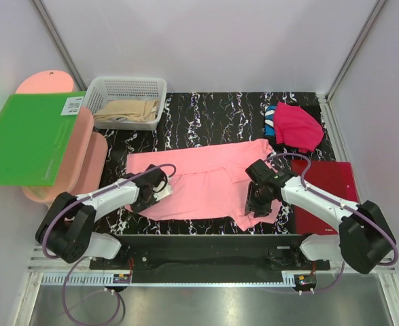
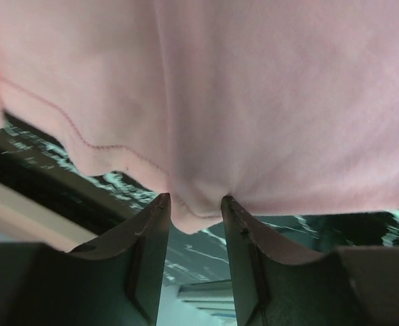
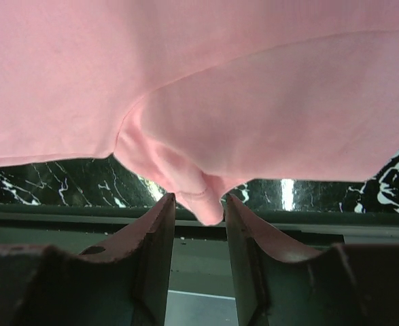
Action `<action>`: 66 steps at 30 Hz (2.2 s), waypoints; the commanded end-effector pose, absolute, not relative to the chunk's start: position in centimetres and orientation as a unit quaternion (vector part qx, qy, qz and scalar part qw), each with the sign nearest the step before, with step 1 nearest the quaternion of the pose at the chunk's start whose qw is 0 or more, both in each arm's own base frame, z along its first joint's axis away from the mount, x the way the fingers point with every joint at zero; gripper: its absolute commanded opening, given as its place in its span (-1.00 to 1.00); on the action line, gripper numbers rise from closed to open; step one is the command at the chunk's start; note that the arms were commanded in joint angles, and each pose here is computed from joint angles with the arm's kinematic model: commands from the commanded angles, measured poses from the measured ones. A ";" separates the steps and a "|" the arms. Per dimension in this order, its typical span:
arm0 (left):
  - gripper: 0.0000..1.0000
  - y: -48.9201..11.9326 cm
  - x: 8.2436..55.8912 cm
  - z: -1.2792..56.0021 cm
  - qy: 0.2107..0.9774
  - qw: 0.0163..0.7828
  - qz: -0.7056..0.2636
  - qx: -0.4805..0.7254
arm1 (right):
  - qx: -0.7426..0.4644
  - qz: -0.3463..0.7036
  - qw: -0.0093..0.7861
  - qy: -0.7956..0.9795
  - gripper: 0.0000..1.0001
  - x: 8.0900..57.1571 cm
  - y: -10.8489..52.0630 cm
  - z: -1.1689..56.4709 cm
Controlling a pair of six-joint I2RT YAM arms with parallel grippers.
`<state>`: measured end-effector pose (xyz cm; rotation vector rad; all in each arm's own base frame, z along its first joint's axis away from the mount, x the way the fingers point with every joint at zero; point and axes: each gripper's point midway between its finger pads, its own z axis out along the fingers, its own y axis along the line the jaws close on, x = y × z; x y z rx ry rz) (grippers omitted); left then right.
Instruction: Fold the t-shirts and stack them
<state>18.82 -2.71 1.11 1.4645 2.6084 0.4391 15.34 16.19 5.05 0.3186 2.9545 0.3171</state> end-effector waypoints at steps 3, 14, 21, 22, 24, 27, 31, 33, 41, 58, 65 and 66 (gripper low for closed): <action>-0.17 -1.3 19.9 -2.3 0.865 0.061 0.161 0.471 | 0.109 0.088 0.087 0.986 -0.14 16.5 16.4 3.5; -0.19 -2.4 20.8 -0.6 0.874 0.090 0.144 0.455 | 0.108 0.048 0.084 0.989 -0.14 16.3 15.0 1.9; 0.10 -3.8 21.5 4.0 0.875 0.186 0.117 0.432 | 0.109 0.086 0.118 0.983 -0.15 17.7 16.3 6.3; 0.12 -4.0 21.3 4.2 0.874 0.195 0.106 0.432 | 0.108 0.091 0.120 0.983 -0.15 17.5 16.3 7.0; 0.17 -4.1 20.9 5.1 0.870 0.221 0.099 0.429 | 0.095 0.117 0.137 0.979 -0.14 17.5 16.9 8.9; 0.26 -3.5 19.9 4.6 0.871 0.225 0.099 0.426 | 0.077 0.147 0.129 0.978 -0.13 15.9 17.6 10.0; 0.27 -2.6 18.6 3.0 0.880 0.203 0.099 0.418 | 0.069 0.157 0.115 0.978 -0.13 14.4 17.9 9.6; 0.27 -2.5 18.7 3.0 0.884 0.200 0.089 0.412 | 0.068 0.157 0.106 0.979 -0.12 13.6 18.0 9.0; 0.24 -2.8 19.8 2.4 0.883 0.183 0.088 0.424 | 0.049 0.152 0.081 0.984 -0.14 11.7 19.8 6.6; 0.11 -3.4 21.5 2.1 0.883 0.185 0.088 0.423 | 0.047 0.120 0.080 0.988 -0.12 12.2 20.5 3.6; 0.04 -3.4 21.7 1.9 0.883 0.185 0.090 0.422 | 0.044 0.108 0.078 0.990 -0.28 12.3 20.4 2.7; 0.03 -3.4 21.7 1.9 0.882 0.186 0.091 0.422 | 0.045 0.109 0.080 0.990 -0.31 12.4 20.4 2.8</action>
